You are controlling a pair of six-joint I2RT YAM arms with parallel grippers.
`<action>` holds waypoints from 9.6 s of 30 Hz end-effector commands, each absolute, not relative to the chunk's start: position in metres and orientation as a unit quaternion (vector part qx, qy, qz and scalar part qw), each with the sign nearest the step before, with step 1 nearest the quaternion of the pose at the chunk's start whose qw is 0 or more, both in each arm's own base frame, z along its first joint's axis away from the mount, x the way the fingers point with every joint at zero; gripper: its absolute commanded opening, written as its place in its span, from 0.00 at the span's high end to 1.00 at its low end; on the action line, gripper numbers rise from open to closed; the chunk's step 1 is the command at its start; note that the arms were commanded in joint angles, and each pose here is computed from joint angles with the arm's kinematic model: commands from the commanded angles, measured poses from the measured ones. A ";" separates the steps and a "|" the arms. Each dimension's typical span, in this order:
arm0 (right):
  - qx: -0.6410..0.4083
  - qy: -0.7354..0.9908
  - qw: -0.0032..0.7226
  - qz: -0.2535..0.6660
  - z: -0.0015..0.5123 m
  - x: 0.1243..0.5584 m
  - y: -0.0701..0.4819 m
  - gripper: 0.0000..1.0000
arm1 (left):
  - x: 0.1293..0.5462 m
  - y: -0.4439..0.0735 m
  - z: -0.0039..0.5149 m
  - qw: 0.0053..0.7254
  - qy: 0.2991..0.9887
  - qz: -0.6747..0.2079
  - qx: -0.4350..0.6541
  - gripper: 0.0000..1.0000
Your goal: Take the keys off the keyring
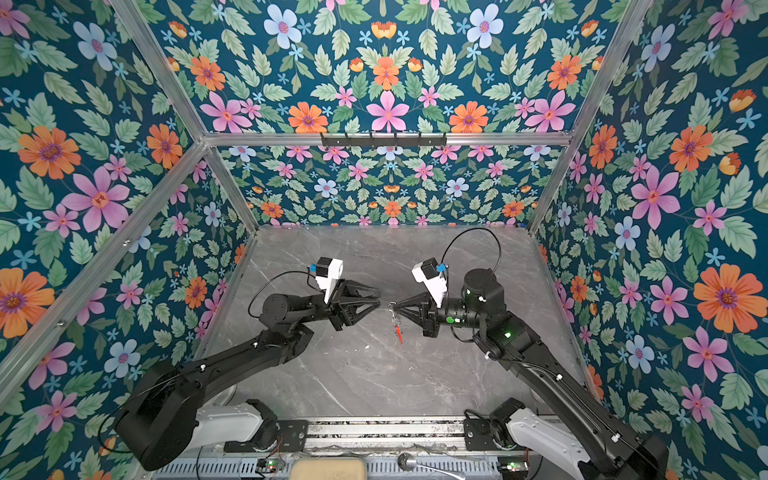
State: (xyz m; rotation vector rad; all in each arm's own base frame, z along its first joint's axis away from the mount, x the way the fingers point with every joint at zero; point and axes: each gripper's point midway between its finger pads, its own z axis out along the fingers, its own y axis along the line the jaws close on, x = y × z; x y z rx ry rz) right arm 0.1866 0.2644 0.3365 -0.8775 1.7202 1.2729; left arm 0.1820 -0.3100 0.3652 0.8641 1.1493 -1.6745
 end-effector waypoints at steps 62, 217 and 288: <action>-0.331 0.558 0.506 0.568 0.372 0.165 0.266 0.56 | 0.143 -0.315 0.380 0.515 0.426 -0.630 0.395 1.00; -0.384 0.600 0.482 0.511 0.330 0.147 0.277 1.00 | 0.119 -0.302 0.407 0.515 0.414 -0.643 0.387 1.00; -0.412 0.608 0.451 0.508 0.361 0.136 0.279 1.00 | 0.117 -0.309 0.393 0.483 0.445 -0.628 0.418 0.92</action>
